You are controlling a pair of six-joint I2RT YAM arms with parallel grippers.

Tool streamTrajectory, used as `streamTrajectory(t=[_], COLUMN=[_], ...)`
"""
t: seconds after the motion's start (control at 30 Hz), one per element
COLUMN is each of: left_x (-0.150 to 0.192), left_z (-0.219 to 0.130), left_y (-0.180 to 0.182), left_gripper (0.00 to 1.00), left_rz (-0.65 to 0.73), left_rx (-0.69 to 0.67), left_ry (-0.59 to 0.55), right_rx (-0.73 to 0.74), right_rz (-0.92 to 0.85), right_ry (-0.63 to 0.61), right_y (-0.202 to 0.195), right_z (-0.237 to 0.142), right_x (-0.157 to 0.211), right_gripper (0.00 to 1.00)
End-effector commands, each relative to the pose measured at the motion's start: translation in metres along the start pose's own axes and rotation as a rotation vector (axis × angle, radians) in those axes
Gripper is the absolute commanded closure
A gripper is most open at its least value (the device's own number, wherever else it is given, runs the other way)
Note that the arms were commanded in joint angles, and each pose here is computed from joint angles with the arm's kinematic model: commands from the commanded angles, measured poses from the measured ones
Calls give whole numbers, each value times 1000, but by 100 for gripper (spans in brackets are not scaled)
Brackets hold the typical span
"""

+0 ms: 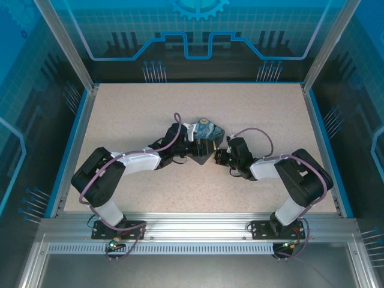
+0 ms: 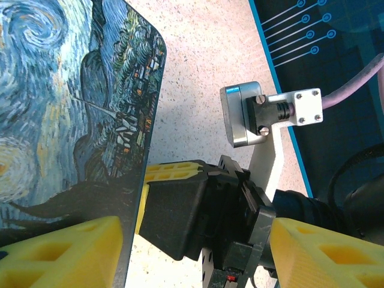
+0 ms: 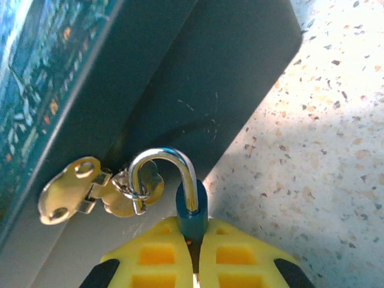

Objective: Unlock a padlock with a key

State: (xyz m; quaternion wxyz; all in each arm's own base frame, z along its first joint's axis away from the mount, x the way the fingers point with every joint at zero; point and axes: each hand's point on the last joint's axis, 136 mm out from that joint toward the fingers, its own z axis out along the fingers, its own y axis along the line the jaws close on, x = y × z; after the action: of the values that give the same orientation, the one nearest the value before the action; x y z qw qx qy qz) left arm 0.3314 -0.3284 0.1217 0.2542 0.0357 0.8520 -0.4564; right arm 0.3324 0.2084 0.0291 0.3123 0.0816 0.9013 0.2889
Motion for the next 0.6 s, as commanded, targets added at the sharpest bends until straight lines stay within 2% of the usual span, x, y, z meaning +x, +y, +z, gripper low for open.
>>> streamTrajectory(t=[0.0,0.27,0.4,0.57], left_x=[57,59,56,46], left_z=[4,7,5,-4], left_y=[64,69,67,71], left_gripper=[32,32,32,31], left_rz=[-130,-143,-140,-132], left_rx=[-200,-212,-210,-237], left_ry=[159,158,150,131], right_rx=[9,-10,18,70], right_rz=[92,160,169,39], right_ry=[-93,-115,-138,-110], right_y=[-2,0,-12,-18], right_z=[1,1,-6,-30], right_x=[-28,-39,-45,-46], right_gripper=[94,94,94,94])
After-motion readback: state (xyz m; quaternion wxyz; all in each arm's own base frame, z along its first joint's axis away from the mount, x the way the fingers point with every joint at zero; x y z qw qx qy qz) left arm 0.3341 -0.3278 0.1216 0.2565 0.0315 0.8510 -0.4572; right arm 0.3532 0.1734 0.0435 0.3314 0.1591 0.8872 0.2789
